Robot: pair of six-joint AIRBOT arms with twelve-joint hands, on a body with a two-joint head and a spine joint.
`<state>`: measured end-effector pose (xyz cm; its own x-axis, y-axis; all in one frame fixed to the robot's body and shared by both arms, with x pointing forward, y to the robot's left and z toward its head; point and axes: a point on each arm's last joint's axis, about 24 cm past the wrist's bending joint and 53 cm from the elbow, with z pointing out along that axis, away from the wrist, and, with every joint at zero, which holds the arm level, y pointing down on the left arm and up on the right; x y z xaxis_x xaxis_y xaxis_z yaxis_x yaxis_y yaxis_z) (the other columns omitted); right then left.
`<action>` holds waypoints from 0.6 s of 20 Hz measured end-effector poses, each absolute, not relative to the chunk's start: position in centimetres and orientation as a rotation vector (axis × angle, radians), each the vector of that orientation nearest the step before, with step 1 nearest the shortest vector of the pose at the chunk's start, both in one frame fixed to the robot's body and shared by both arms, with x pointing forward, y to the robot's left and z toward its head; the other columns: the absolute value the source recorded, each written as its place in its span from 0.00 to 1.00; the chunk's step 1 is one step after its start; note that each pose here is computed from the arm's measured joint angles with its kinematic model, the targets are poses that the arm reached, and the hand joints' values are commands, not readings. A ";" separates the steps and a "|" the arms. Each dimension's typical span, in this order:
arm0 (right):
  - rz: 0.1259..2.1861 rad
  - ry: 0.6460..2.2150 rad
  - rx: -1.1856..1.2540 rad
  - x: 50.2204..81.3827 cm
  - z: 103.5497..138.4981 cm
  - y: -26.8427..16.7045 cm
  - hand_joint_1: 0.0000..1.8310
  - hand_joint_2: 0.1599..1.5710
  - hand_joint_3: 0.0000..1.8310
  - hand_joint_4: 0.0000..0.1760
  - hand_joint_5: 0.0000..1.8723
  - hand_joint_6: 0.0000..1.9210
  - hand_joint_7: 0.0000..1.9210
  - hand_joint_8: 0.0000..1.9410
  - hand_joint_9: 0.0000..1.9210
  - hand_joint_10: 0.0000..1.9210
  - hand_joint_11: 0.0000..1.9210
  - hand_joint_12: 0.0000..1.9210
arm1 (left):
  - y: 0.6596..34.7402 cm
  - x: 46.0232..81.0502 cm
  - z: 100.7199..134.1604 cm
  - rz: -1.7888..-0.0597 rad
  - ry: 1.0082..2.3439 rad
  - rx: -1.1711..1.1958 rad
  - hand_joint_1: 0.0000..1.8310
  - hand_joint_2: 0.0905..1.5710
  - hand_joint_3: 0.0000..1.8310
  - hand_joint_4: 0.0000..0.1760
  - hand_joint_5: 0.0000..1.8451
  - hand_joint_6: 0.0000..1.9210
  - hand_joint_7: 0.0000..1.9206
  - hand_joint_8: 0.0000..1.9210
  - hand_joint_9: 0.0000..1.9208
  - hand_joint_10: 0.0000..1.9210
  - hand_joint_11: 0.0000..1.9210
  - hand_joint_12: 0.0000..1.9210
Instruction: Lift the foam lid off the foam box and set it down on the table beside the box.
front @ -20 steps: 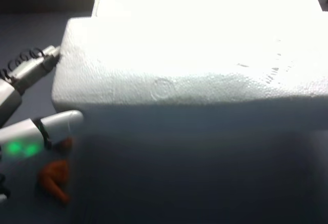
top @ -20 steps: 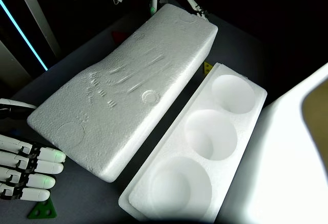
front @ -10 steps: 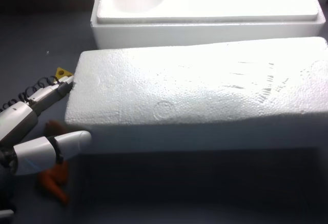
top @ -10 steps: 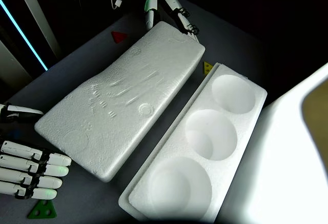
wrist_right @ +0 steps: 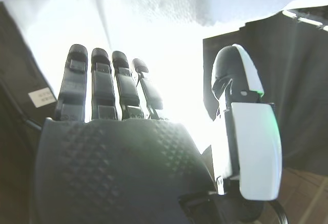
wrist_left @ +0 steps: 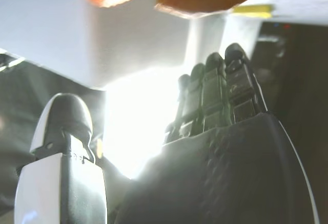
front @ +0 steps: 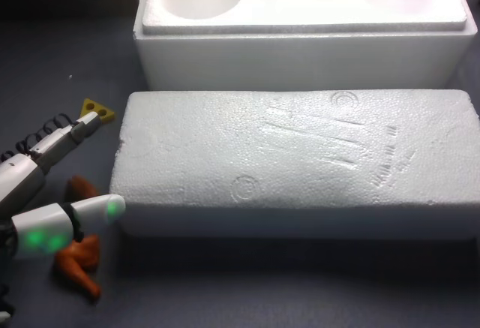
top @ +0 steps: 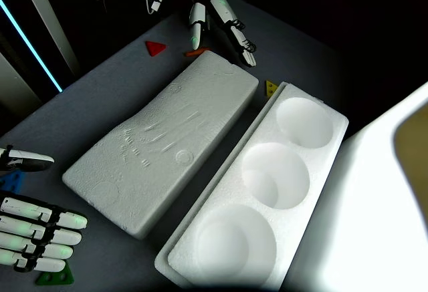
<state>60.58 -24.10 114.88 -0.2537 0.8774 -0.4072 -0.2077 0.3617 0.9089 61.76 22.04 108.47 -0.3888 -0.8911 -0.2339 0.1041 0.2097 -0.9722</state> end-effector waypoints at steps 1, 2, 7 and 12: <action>1.178 1.457 0.640 60.6 115.0 -24.1 0.27 0.72 0.00 0.00 0.00 0.00 0.00 0.00 0.00 0.00 0.00 0.00 | 22.2 61.7 108.8 -1.343 1.547 -0.764 0.25 0.68 0.00 0.00 0.00 0.00 0.00 0.00 0.00 0.00 0.00 0.00; 1.177 1.455 0.645 60.5 115.1 -24.1 0.24 0.71 0.00 0.00 0.00 0.00 0.00 0.00 0.00 0.00 0.00 0.00 | 22.3 61.6 109.2 -1.346 1.530 -0.767 0.26 0.67 0.00 0.18 0.00 0.00 0.00 0.00 0.00 0.00 0.00 0.00; 1.178 1.349 0.508 59.8 120.0 -24.4 0.17 0.74 0.01 0.00 0.00 0.00 0.00 0.00 0.00 0.00 0.00 0.00 | 22.7 61.7 115.5 -1.354 1.400 -0.591 0.24 0.67 0.00 0.52 0.00 0.00 0.00 0.00 0.00 0.00 0.00 0.00; 1.238 1.260 0.344 59.4 124.3 -21.8 0.20 0.78 0.01 0.00 0.00 0.00 0.00 0.00 0.00 0.00 0.02 0.01 | 20.2 61.9 120.9 -1.424 1.309 -0.393 0.22 0.71 0.01 0.28 0.00 0.00 0.00 0.00 0.00 0.00 0.02 0.01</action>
<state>59.36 -21.79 124.26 -0.1816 0.8343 -0.5206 -0.5060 0.3747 0.7769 61.86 20.19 120.87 -0.3366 -0.8476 -0.4102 0.4800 0.2204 -0.8491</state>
